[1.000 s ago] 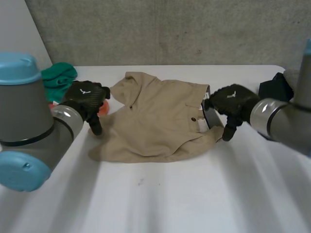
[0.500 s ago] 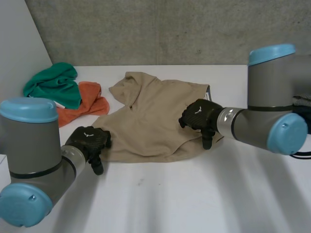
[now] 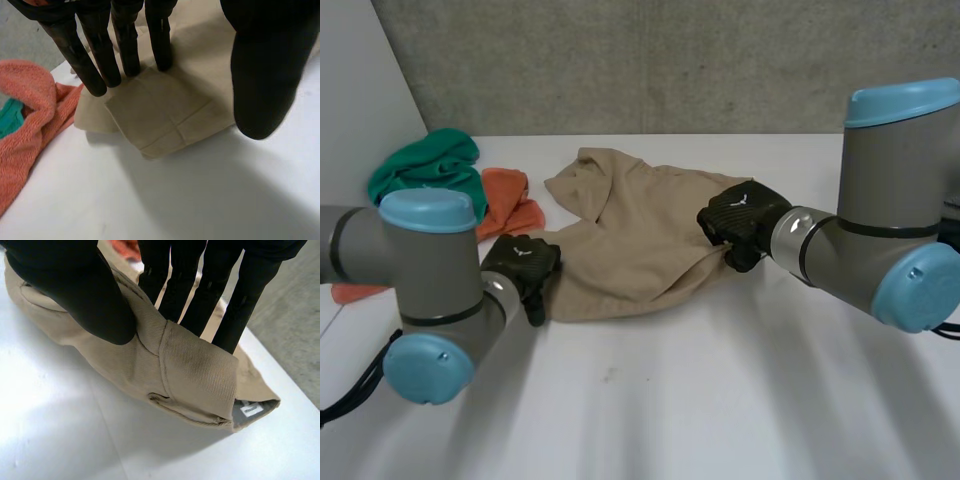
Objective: Fold the laundry.
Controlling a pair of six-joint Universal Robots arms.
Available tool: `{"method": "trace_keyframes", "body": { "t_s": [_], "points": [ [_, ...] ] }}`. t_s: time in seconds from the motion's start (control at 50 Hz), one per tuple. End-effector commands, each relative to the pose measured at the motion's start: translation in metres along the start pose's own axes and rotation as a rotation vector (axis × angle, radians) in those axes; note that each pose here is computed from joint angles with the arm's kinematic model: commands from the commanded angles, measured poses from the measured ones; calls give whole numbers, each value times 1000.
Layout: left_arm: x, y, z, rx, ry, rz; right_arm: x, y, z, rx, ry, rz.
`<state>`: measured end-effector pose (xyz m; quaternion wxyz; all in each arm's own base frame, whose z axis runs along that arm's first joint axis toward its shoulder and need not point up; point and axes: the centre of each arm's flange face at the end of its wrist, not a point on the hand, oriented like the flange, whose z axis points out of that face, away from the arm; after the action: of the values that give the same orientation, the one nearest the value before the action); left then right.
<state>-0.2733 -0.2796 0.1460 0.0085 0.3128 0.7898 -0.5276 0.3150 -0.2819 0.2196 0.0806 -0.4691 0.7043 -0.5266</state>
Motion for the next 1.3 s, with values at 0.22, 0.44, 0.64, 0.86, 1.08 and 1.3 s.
{"method": "trace_keyframes", "body": {
  "t_s": [0.22, 0.44, 0.64, 0.86, 1.08, 1.3],
  "points": [
    [14, -12, 26, 50, -13, 100, 19, 9, -8, -41, 110, 97],
    [-26, -105, -54, 336, -136, -61, 25, -4, -36, -61, 130, 107],
    [-45, -140, -128, 420, -63, -50, 41, -48, -94, 39, 205, 87],
    [-81, -203, -191, 627, -123, -59, 63, -101, -131, 272, 326, 45],
    [-53, -143, -53, 268, -22, -18, 41, -44, -44, 85, 225, -1],
    [-117, -283, -77, 1038, -328, -49, 124, -134, -21, 787, 787, 4]
  ]
}}
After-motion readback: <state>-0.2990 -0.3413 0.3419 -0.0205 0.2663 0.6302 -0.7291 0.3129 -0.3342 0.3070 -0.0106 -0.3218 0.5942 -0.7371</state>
